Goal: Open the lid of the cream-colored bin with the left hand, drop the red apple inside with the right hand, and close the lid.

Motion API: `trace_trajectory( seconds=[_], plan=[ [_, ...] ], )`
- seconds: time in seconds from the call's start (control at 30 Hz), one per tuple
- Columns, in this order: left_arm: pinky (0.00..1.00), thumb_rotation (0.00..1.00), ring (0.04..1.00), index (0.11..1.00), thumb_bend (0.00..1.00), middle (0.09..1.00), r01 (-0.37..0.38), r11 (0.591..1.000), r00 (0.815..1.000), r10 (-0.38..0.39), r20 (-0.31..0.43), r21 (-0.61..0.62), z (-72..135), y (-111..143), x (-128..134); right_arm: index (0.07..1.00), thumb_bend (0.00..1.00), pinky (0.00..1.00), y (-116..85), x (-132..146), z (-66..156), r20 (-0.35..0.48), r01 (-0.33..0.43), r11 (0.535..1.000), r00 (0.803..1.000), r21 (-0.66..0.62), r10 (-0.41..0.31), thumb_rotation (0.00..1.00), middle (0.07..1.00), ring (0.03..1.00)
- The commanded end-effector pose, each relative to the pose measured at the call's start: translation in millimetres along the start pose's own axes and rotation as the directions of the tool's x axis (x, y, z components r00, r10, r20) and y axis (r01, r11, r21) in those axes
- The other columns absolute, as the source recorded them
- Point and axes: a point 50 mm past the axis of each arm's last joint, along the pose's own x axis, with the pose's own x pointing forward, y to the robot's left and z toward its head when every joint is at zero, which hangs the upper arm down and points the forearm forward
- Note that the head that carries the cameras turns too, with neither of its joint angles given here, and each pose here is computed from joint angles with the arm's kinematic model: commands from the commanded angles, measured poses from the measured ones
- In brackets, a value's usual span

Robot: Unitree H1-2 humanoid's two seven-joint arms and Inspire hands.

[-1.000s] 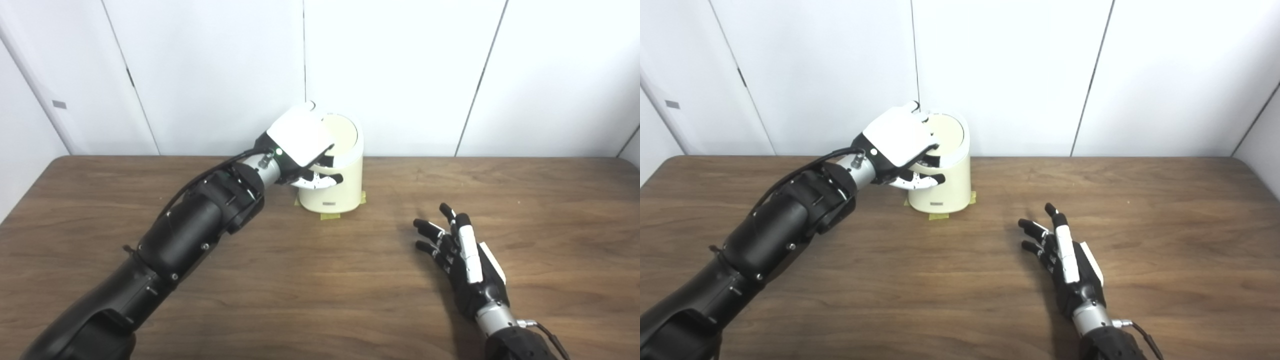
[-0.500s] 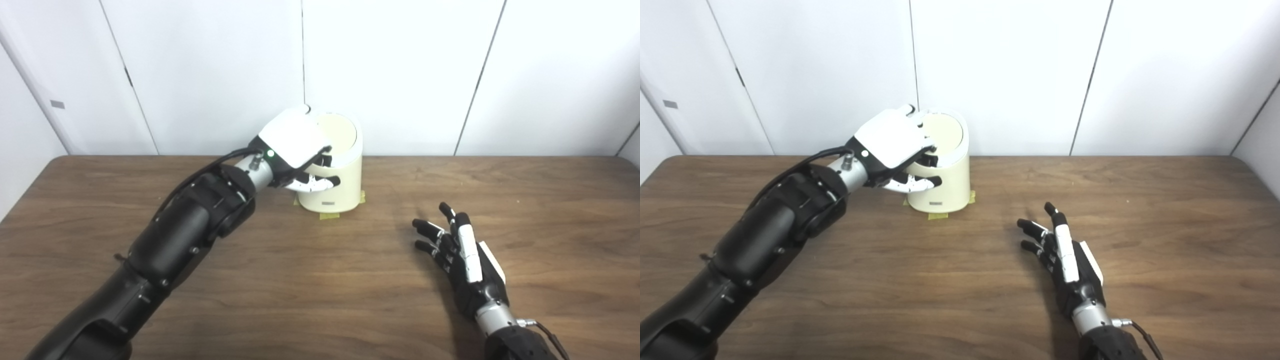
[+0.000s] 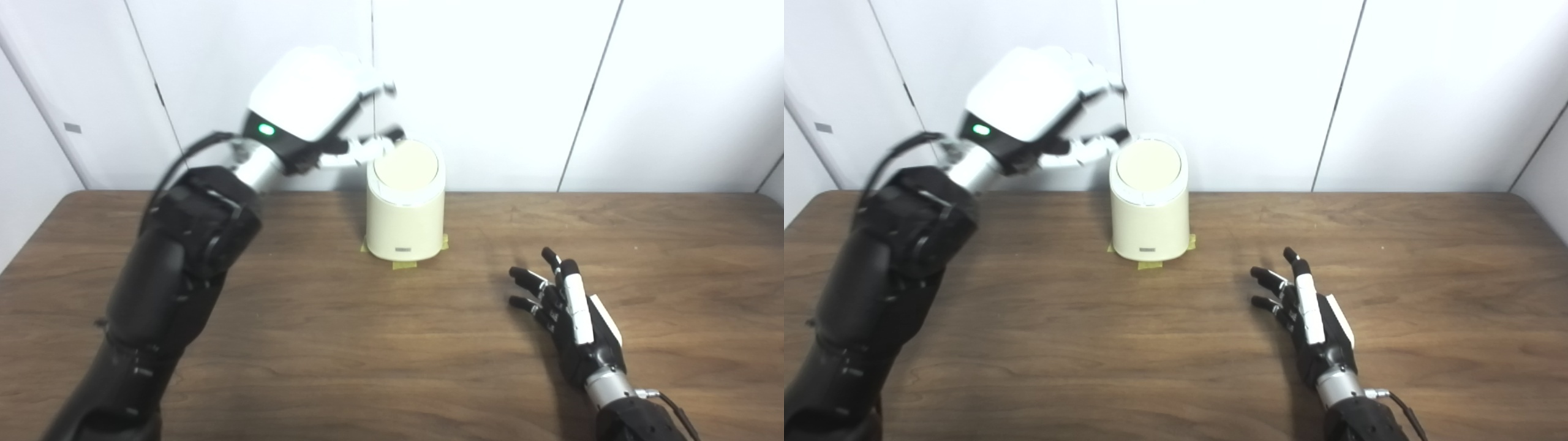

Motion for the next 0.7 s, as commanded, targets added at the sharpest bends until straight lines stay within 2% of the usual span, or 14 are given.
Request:
trace_trajectory(
  seconds=[0.0, 0.07, 0.13, 0.2, 0.23, 0.27, 0.33, 0.43, 0.57, 0.67],
  plan=[
    [0.73, 0.98, 0.841, 0.837, 0.36, 0.851, -0.066, 0.993, 0.997, 0.062, -0.043, -0.094, -3.7, 7.4, -11.4, 1.0, 0.48, 0.85, -1.3, 4.8, 7.7, 0.03, 0.003, 1.0, 1.0, -0.006, -0.003, 1.0, 0.799, 0.875],
    [0.74, 0.92, 0.844, 0.831, 0.35, 0.857, -0.085, 0.974, 0.992, 0.064, -0.106, -0.209, -6.7, 4.3, -25.8, 1.0, 0.48, 0.85, -1.5, 4.6, 8.4, 0.038, 0.004, 1.0, 0.999, 0.002, -0.004, 1.0, 0.806, 0.874],
    [0.75, 0.85, 0.85, 0.831, 0.32, 0.862, -0.117, 0.909, 0.975, 0.029, -0.221, -0.399, -9.5, -3.8, -49.0, 1.0, 0.5, 0.86, -2.6, 4.4, 10.4, 0.049, 0.004, 1.0, 0.999, 0.019, -0.005, 1.0, 0.809, 0.877],
    [0.78, 0.85, 0.862, 0.84, 0.31, 0.864, -0.145, 0.845, 0.954, -0.019, -0.3, -0.515, -13.4, -14.1, -69.9, 1.0, 0.51, 0.86, -3.9, 3.9, 12.4, 0.062, 0.002, 1.0, 0.998, 0.025, -0.004, 1.0, 0.809, 0.878],
    [0.81, 0.92, 0.86, 0.854, 0.32, 0.856, -0.158, 0.817, 0.943, -0.042, -0.331, -0.554, -16.7, -21.2, -81.6, 1.0, 0.51, 0.84, -4.7, 3.4, 13.7, 0.072, 0.002, 1.0, 0.997, 0.024, -0.004, 1.0, 0.813, 0.876],
    [0.8, 0.95, 0.854, 0.86, 0.32, 0.85, -0.168, 0.8, 0.935, -0.056, -0.35, -0.576, -18.8, -25.7, -89.3, 1.0, 0.51, 0.83, -5.1, 3.0, 14.4, 0.079, 0.002, 1.0, 0.997, 0.023, -0.004, 1.0, 0.814, 0.871],
    [0.8, 0.95, 0.853, 0.87, 0.33, 0.855, -0.213, 0.706, 0.913, -0.102, -0.394, -0.676, -22.9, -40.9, -111.4, 1.0, 0.52, 0.81, -6.6, 1.4, 16.9, 0.111, -0.001, 1.0, 0.994, 0.021, -0.001, 1.0, 0.826, 0.868],
    [0.83, 0.96, 0.867, 0.891, 0.36, 0.879, -0.28, 0.586, 0.882, -0.156, -0.444, -0.761, -20.9, -58.0, -138.1, 1.0, 0.53, 0.8, -7.6, -0.6, 19.6, 0.154, -0.015, 0.999, 0.988, 0.029, 0.01, 1.0, 0.87, 0.884],
    [0.87, 0.97, 0.892, 0.906, 0.38, 0.895, -0.337, 0.484, 0.86, -0.191, -0.473, -0.807, -13.2, -72.6, -162.9, 1.0, 0.58, 0.86, -7.8, -1.6, 22.6, 0.195, -0.038, 0.999, 0.98, 0.022, 0.033, 1.0, 0.928, 0.933],
    [0.91, 1.0, 0.92, 0.924, 0.36, 0.917, -0.349, 0.443, 0.848, -0.225, -0.48, -0.825, -4.8, -80.3, -180.5, 0.996, 0.62, 0.9, -7.5, -1.7, 25.9, 0.222, -0.053, 0.999, 0.974, 0.007, 0.051, 0.99, 0.968, 0.968]
  ],
)
